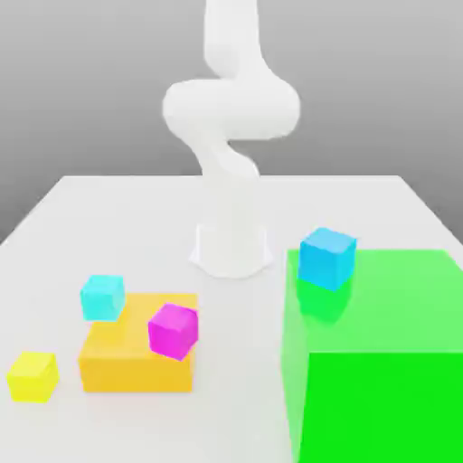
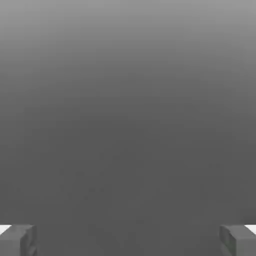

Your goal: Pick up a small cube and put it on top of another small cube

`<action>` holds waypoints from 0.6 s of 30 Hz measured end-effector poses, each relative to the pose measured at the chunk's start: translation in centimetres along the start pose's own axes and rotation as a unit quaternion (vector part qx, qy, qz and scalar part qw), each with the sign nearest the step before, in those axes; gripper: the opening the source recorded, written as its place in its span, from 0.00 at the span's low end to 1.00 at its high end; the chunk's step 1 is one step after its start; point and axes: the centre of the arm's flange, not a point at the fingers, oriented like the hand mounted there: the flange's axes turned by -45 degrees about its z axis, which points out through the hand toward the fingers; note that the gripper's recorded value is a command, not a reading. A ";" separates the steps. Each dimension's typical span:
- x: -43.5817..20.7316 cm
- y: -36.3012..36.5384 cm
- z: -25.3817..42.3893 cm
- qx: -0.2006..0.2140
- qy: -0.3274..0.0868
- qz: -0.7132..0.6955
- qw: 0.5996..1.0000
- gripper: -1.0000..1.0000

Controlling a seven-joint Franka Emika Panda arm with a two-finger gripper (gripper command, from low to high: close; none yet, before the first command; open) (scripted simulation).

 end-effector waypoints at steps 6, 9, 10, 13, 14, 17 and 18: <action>-1.5 6.6 11.9 -0.067 -0.075 0.158 0.982 0.50; -3.6 10.5 17.1 -0.099 -0.108 0.236 0.961 0.50; -4.5 11.8 18.7 -0.110 -0.118 0.261 0.952 0.50; -7.6 15.8 23.3 -0.141 -0.147 0.337 0.919 0.50; -8.8 17.2 24.7 -0.152 -0.156 0.362 0.906 0.50; -13.1 21.4 28.3 -0.184 -0.181 0.438 0.861 0.50; -14.7 22.9 29.4 -0.194 -0.188 0.464 0.843 0.50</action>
